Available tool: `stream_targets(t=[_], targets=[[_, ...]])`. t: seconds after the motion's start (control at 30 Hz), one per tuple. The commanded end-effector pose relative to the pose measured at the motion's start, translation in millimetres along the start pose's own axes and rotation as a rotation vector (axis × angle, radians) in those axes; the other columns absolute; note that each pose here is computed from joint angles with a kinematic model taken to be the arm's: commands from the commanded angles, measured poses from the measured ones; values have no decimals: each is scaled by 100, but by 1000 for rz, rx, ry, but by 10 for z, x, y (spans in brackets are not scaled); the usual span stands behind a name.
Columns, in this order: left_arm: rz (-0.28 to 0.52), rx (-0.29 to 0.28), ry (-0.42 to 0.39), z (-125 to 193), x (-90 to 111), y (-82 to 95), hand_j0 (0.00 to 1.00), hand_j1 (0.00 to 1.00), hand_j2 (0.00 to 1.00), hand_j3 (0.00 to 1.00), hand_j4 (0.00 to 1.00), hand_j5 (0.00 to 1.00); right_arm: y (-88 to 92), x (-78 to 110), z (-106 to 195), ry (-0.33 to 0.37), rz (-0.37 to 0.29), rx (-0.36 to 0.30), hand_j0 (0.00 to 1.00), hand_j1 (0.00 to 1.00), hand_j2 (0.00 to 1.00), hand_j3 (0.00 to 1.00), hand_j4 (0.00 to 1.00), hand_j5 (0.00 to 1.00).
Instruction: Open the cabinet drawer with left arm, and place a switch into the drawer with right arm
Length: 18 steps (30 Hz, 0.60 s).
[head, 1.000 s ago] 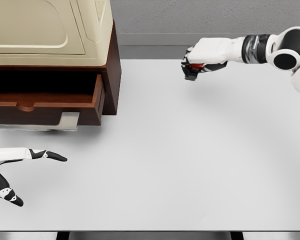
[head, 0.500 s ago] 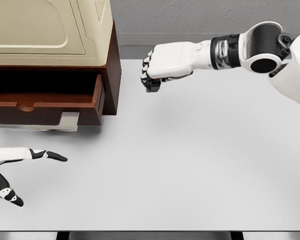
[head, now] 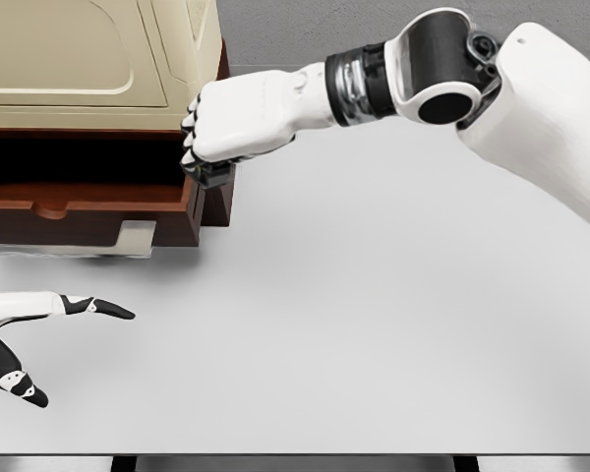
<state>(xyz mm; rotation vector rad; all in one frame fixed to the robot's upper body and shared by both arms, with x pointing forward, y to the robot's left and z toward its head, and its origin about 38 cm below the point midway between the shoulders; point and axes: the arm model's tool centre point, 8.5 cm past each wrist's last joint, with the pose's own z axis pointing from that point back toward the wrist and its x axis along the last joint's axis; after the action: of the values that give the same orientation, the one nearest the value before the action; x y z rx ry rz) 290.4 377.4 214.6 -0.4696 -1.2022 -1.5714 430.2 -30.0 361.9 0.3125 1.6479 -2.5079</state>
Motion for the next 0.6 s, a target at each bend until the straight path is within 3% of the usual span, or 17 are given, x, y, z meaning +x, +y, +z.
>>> stream_targets(t=[0.0,0.17,0.3,0.57], targets=[[5,5,-4,-3,5,8,100,100,100,100,100,100,-90,68,-136,-32,3,-25,49,49,49,49,49,49],[4,4,-3,-3,4,7,100,100,100,100,100,100,-441,112,-227,-62,61,-58,49,49,49,49,49,49],[-2,-6,2,-17,-11,-3,100,100,100,100,100,100,-595,118,-378,-80,70,-73,49,49,49,49,49,49],[9,-13,6,-21,-40,-44,100,100,100,100,100,100,-510,-341,-830,1,-88,-33,48,48,48,48,48,48]])
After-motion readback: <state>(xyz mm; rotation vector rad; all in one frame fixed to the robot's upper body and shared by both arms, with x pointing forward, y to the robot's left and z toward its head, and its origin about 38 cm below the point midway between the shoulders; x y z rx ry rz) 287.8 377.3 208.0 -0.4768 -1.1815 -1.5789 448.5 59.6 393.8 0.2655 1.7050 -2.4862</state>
